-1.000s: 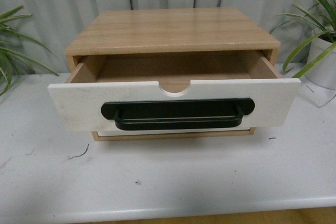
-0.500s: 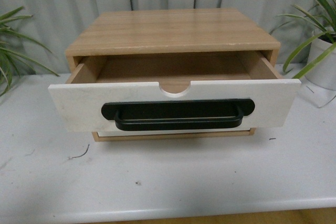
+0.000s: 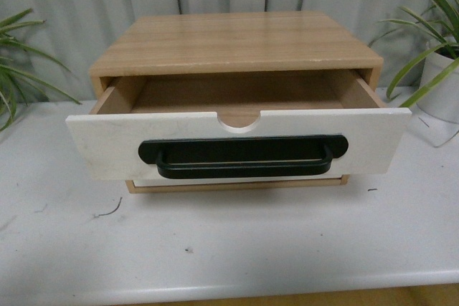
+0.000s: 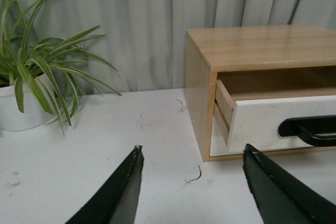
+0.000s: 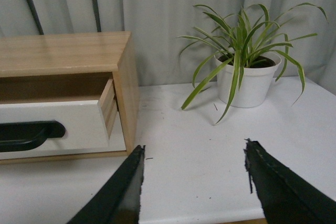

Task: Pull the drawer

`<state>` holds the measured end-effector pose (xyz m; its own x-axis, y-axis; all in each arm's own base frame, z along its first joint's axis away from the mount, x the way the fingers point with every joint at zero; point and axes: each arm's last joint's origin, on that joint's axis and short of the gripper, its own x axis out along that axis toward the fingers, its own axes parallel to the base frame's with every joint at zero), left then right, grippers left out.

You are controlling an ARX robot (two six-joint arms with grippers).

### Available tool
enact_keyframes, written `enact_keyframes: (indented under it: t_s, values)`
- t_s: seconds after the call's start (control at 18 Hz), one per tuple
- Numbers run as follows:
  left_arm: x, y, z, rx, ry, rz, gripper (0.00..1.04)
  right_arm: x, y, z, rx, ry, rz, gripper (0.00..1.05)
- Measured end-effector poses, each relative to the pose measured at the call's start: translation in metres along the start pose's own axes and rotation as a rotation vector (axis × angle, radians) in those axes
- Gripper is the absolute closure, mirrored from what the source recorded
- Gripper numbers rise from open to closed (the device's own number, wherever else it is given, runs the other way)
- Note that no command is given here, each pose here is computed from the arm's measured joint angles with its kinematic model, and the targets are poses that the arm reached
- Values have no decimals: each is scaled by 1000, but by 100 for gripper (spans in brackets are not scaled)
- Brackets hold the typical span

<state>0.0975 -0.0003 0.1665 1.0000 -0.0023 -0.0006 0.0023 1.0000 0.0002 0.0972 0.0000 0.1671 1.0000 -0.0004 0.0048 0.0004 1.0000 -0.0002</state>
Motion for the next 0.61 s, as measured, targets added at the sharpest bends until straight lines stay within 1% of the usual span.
enact_keyframes:
  t_s: [0.06,0.22,0.28,0.5,0.56,0.61]
  values:
    - [0,0,0,0,0,0,41,0,0,0,0,0,0,43]
    - [0,0,0,0,0,0,24,0,0,0,0,0,0,26]
    - [0,0,0,0,0,0,23,0,0,0,0,0,0,25]
    - [0,0,0,0,0,0,8,0,0,0,0,0,0,10]
    - [0,0,0,0,0,0,6,0,0,0,0,0,0,5]
    - [0,0,0,0,0,0,7,0,0,0,0,0,0,7]
